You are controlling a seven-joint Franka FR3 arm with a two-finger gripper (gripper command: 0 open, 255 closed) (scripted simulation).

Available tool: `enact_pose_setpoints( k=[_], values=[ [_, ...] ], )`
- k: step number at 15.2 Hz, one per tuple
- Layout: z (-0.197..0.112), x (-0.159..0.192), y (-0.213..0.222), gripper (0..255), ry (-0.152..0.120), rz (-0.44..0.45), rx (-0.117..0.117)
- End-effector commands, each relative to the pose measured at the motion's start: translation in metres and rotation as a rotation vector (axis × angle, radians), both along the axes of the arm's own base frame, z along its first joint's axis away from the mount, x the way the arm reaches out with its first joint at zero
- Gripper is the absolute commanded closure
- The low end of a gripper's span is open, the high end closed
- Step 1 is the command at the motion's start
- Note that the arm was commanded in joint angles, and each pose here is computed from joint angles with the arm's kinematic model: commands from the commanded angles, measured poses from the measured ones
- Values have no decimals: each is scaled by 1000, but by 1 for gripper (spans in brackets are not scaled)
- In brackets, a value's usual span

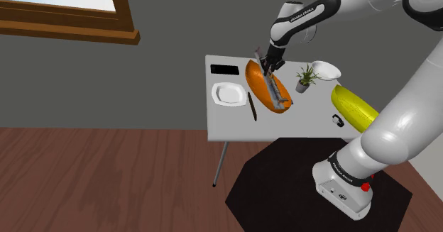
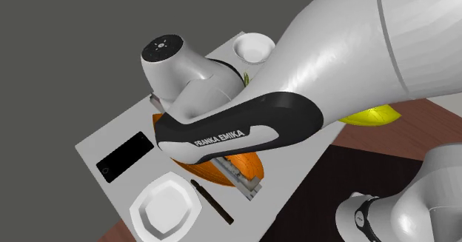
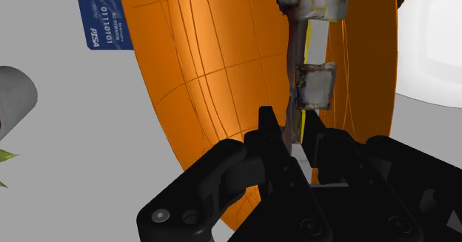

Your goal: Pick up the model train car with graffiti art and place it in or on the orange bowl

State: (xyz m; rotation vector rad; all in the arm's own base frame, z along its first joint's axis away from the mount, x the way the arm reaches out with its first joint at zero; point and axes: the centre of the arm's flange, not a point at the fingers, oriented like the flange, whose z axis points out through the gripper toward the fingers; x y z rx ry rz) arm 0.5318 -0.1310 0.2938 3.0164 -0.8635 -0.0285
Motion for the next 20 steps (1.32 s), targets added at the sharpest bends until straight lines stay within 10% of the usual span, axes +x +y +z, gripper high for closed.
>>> enact_pose_setpoints(
  k=[1, 6, 7, 20],
  values=[
    [-2, 0, -1, 255, 0, 0, 0],
    [-2, 0, -1, 255, 0, 0, 0],
    [-2, 0, -1, 0, 0, 0, 0],
    [48, 1, -1, 0, 0, 0, 0]
  ],
)
